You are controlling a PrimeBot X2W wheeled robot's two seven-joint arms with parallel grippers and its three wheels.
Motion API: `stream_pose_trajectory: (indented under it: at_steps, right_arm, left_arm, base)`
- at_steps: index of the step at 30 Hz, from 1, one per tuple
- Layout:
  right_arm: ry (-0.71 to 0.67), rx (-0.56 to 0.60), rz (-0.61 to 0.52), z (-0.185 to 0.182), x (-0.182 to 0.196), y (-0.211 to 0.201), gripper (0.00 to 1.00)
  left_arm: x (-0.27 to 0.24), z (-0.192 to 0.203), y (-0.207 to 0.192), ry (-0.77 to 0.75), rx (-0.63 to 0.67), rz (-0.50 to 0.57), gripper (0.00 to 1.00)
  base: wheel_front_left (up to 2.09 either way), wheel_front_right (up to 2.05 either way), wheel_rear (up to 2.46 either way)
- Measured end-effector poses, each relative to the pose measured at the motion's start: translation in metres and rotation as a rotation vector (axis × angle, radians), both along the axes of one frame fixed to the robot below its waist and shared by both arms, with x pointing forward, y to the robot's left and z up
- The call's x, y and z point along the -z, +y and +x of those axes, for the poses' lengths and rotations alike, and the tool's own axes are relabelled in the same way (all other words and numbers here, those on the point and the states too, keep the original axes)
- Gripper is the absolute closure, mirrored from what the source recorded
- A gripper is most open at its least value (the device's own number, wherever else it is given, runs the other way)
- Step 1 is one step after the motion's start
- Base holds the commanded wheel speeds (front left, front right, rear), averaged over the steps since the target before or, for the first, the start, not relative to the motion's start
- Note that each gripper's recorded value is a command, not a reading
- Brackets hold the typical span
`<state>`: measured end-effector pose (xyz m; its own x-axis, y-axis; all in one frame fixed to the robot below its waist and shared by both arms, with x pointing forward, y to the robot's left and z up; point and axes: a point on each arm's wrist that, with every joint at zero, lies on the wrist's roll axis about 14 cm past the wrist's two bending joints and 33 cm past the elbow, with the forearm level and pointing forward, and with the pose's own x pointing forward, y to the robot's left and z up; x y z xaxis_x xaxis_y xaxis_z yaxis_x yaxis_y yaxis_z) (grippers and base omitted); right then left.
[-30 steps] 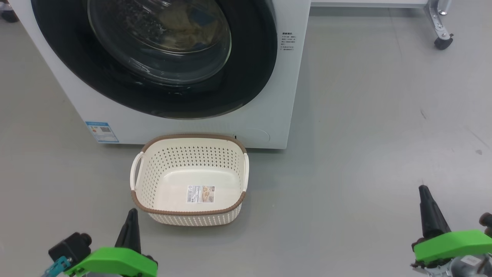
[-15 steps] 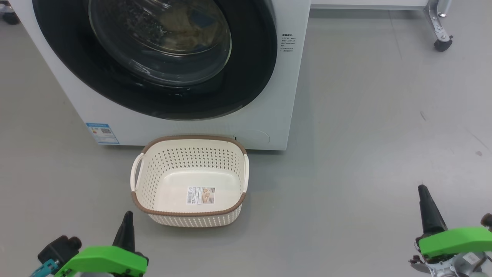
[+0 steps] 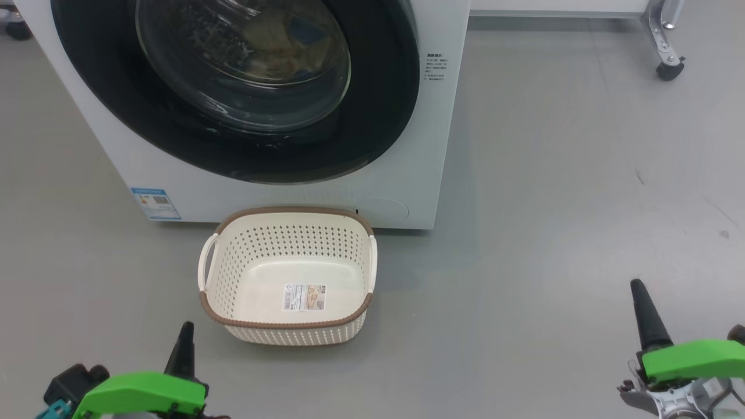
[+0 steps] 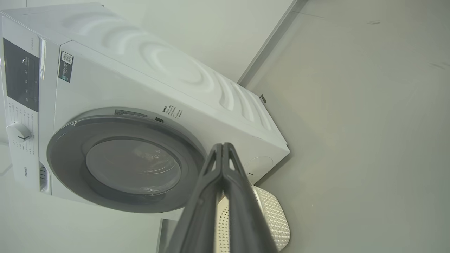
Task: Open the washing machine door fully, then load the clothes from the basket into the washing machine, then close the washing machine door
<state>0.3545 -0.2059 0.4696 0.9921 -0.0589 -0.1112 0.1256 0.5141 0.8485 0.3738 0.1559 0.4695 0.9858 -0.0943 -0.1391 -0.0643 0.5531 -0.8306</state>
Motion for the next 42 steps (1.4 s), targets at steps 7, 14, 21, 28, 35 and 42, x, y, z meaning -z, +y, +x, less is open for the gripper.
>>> stream_pose_trajectory:
  at_steps: [7,14,21,28,35,42]
  right_arm:
    - [-0.009,0.004,0.076,0.003,-0.002,0.000,1.00]
    - [-0.006,0.013,0.156,0.003,0.000,0.000,1.00]
    - [-0.016,0.013,0.236,0.007,-0.002,0.001,1.00]
    - [-0.021,0.017,0.318,0.010,-0.002,0.002,1.00]
    - [-0.024,0.020,0.398,0.011,-0.002,0.003,1.00]
    - [-0.037,0.025,0.490,0.014,-0.005,0.003,1.00]
  left_arm:
    - [0.001,0.000,0.003,0.012,-0.018,-0.080,1.00]
    - [0.000,0.000,0.008,0.015,-0.035,-0.161,1.00]
    - [-0.001,0.000,0.013,0.016,-0.057,-0.243,1.00]
    - [-0.004,0.002,0.017,0.010,-0.074,-0.327,1.00]
    - [-0.005,0.002,0.021,0.010,-0.093,-0.409,1.00]
    - [-0.007,0.001,0.027,-0.001,-0.115,-0.501,1.00]
  base:
    - [0.00,0.00,0.00]
    - [0.00,0.00,0.00]
    - [0.00,0.00,0.00]
    - [0.00,0.00,0.00]
    - [0.00,0.00,0.00]
    - [0.00,0.00,0.00]
